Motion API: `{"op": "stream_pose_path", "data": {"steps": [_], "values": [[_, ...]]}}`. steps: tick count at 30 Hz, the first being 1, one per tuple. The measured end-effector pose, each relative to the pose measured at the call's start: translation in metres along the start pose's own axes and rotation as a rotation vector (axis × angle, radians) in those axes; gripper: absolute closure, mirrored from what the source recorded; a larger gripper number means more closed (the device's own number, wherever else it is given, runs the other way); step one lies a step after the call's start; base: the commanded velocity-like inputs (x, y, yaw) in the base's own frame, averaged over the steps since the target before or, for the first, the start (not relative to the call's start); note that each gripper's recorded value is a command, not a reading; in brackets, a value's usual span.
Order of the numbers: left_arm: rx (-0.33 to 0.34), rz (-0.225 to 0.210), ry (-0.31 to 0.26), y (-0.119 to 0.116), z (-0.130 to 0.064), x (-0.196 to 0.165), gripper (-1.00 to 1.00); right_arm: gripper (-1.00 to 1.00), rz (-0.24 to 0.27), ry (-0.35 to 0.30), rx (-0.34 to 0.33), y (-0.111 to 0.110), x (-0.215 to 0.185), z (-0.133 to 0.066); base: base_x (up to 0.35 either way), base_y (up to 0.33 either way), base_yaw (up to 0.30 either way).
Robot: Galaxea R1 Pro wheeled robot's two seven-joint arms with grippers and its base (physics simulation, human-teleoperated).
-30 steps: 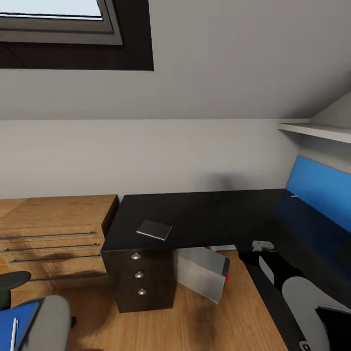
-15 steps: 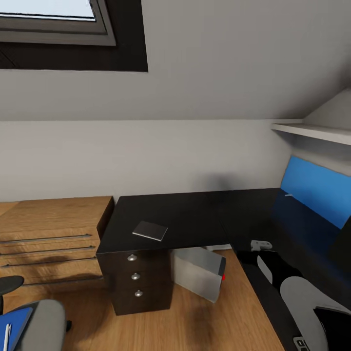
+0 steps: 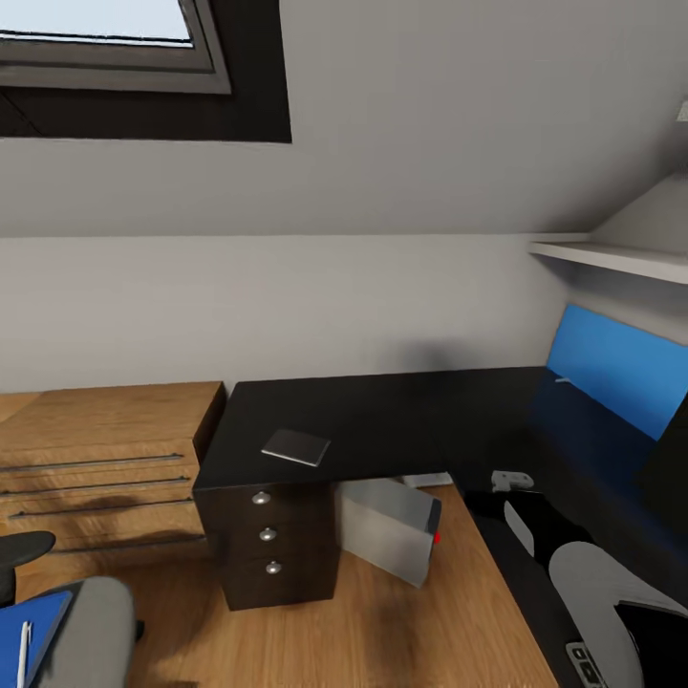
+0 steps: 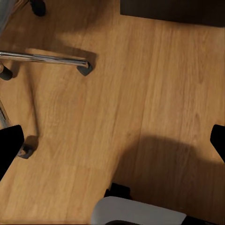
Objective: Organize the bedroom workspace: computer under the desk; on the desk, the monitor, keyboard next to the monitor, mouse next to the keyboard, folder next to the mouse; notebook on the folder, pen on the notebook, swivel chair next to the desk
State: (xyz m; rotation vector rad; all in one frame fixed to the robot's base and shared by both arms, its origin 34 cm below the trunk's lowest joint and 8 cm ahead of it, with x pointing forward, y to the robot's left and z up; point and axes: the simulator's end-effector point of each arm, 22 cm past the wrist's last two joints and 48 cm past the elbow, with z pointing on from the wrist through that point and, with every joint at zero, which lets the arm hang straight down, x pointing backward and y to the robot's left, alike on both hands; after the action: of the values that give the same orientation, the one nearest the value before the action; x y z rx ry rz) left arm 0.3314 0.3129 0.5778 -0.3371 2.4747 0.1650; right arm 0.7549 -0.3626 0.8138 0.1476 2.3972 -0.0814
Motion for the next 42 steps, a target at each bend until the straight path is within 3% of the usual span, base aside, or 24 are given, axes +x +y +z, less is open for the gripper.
{"op": "stream_pose_path", "data": {"steps": [20, 34, 42], "values": [[0.002, 0.000, -0.001, -0.001, 0.000, 0.000, -1.00, 1.00, 0.000, -0.003, 0.005, -0.005, -0.001, -0.001, -0.028, 0.000, 0.000], [0.006, 0.003, -0.001, -0.002, 0.000, 0.000, -1.00, 1.00, -0.002, -0.003, 0.008, -0.031, -0.001, -0.002, -0.112, 0.000, 0.000], [0.005, 0.003, -0.001, -0.002, 0.000, 0.000, -1.00, 1.00, -0.046, -0.061, 0.030, -0.043, -0.014, -0.003, -0.134, 0.000, 0.000]]}}
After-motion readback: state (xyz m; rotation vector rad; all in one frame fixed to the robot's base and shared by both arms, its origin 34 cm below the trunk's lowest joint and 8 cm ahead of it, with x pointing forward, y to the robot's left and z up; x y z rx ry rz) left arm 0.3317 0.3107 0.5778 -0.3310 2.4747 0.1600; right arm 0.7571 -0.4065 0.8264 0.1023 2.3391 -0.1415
